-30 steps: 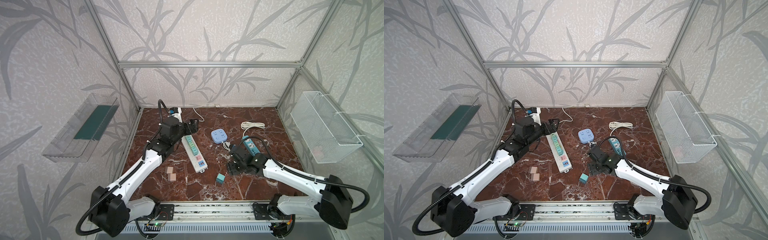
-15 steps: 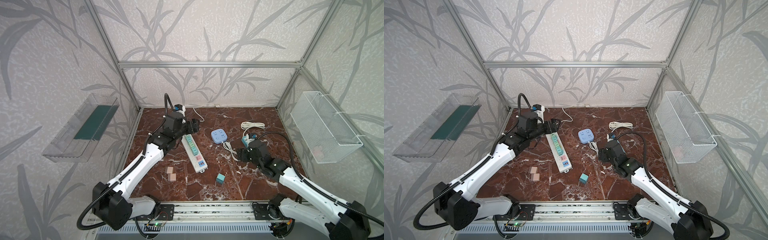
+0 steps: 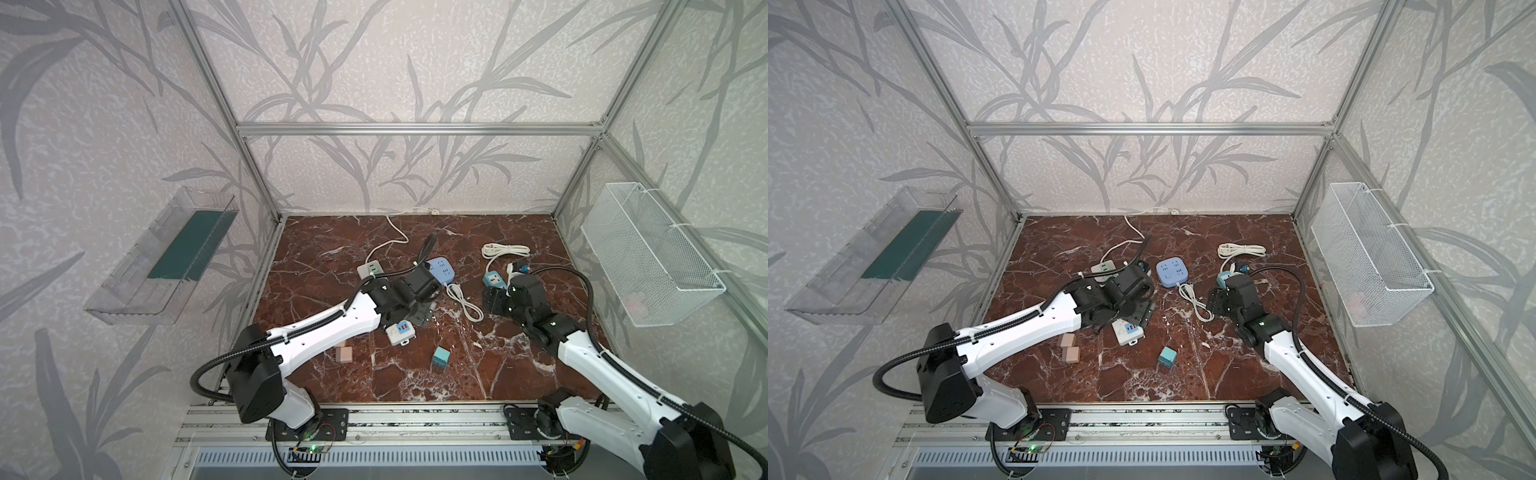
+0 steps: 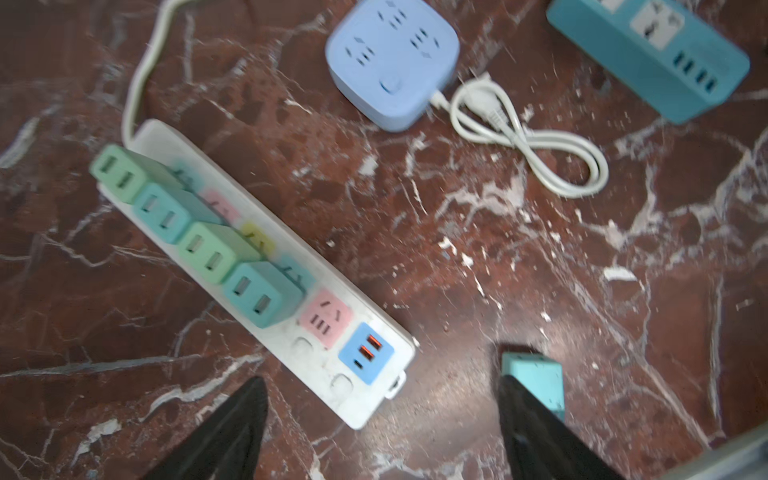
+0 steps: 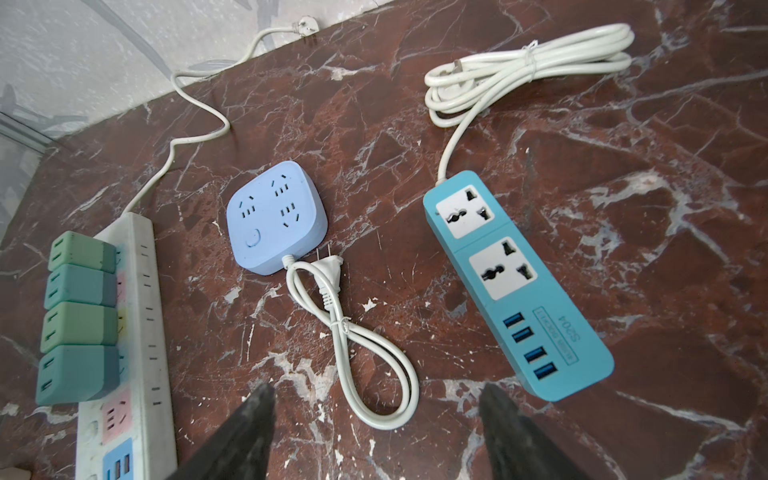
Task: Insert the plug
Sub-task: 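Open the right gripper and withdraw it while the left reaches toward the white strip, then grasp the loose teal adapter with the left gripper and carry it toward the right gripper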
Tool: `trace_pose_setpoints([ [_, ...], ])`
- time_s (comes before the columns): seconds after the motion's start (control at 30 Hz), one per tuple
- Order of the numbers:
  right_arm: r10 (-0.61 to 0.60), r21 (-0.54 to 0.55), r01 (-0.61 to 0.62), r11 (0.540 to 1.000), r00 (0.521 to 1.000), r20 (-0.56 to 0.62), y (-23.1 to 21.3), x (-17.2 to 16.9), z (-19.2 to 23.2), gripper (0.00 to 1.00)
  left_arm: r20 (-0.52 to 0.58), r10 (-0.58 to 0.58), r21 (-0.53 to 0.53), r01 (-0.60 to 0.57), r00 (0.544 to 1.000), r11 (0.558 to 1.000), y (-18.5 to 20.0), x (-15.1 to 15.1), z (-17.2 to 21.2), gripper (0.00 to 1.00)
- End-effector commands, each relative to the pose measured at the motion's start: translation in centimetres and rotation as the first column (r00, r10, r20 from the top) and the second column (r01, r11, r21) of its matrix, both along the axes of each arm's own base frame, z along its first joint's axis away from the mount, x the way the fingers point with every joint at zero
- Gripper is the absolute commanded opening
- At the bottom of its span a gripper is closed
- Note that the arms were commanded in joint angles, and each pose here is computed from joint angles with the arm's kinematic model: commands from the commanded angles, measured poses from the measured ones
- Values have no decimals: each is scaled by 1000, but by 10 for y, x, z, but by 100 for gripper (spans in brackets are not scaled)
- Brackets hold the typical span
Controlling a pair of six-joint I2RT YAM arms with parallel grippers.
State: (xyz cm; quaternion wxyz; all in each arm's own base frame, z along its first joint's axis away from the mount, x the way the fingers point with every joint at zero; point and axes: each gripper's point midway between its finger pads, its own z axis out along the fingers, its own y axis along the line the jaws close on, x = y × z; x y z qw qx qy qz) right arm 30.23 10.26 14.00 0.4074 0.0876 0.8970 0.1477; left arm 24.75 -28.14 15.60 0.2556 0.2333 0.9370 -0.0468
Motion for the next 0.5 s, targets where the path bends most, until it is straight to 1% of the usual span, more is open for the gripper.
trace_pose_setpoints([
  [0.0,69,95,-72,993,997,38,15,1,15,77,-138,-103,86,116,985,990,-14,-39,-22,85],
  [0.03,74,96,-78,992,996,47,16,2,19,77,-165,-123,117,143,979,983,-18,-46,-28,85],
  [0.1,67,94,-72,993,996,52,15,3,22,77,-186,-142,160,173,972,972,-27,-54,-41,84],
  [0.17,58,83,-62,995,997,52,12,2,20,77,-220,-132,160,170,967,973,-38,-59,-56,84],
  [0.23,35,70,-38,997,998,49,6,1,16,78,-262,-116,131,154,958,979,-49,-64,-69,84],
  [0.33,19,73,-23,997,998,55,2,-2,13,80,-276,-110,132,151,955,980,-62,-68,-81,83],
  [0.4,40,97,-45,994,997,58,6,-3,16,81,-296,-103,131,147,950,980,-69,-73,-88,81],
  [0.47,59,115,-66,991,996,63,10,-3,20,82,-289,-81,144,128,954,981,-70,-75,-98,81],
])
